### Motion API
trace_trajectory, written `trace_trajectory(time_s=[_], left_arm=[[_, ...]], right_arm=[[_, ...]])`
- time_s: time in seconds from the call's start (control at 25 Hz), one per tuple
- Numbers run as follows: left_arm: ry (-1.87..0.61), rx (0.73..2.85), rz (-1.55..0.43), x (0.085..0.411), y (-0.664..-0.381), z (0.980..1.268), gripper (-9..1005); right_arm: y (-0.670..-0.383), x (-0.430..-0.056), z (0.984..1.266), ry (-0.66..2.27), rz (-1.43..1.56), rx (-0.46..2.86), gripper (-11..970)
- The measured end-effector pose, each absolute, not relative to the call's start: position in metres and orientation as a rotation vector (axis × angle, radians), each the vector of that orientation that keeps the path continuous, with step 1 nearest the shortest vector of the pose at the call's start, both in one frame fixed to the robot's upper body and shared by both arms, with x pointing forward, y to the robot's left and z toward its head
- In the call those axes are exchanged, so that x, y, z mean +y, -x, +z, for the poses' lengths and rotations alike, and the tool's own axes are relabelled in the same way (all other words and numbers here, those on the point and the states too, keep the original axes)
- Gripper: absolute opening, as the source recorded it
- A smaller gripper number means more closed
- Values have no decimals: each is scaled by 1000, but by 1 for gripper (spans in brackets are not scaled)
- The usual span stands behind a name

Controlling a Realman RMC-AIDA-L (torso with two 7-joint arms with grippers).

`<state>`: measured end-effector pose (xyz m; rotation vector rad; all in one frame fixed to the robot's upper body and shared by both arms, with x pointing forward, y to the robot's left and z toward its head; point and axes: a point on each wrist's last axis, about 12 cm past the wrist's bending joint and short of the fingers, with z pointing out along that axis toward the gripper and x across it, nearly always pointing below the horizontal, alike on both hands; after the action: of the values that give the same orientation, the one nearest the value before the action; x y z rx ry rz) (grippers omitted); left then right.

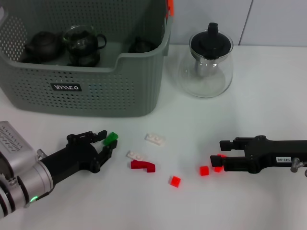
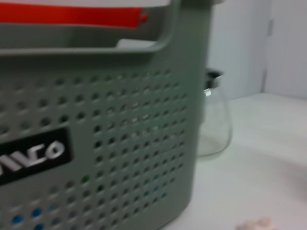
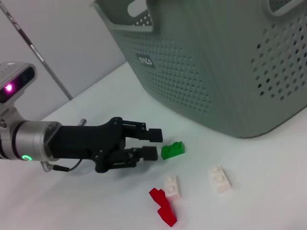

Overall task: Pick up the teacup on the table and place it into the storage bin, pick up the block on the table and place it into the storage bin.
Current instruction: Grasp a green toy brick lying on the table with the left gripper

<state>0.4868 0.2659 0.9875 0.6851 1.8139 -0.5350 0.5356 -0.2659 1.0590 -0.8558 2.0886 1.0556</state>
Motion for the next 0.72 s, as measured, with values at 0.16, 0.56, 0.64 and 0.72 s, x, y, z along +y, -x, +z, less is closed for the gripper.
trace_trajectory(time_s=[0.16, 0.56, 0.64, 0.72], left_arm=[[-689, 1843, -497, 266, -488, 983, 392], [-663, 1854, -479, 265, -492, 982, 328], [-662, 1855, -477, 264, -492, 982, 331], [-659, 1853, -473, 264, -491, 981, 337]], right_arm=[[-536, -266, 1059, 858, 1056, 2088, 736], [-534, -267, 1058, 852, 1056, 2090, 737], [-534, -267, 1058, 852, 1056, 2091, 737], [-534, -267, 1058, 851, 1056, 2091, 736]])
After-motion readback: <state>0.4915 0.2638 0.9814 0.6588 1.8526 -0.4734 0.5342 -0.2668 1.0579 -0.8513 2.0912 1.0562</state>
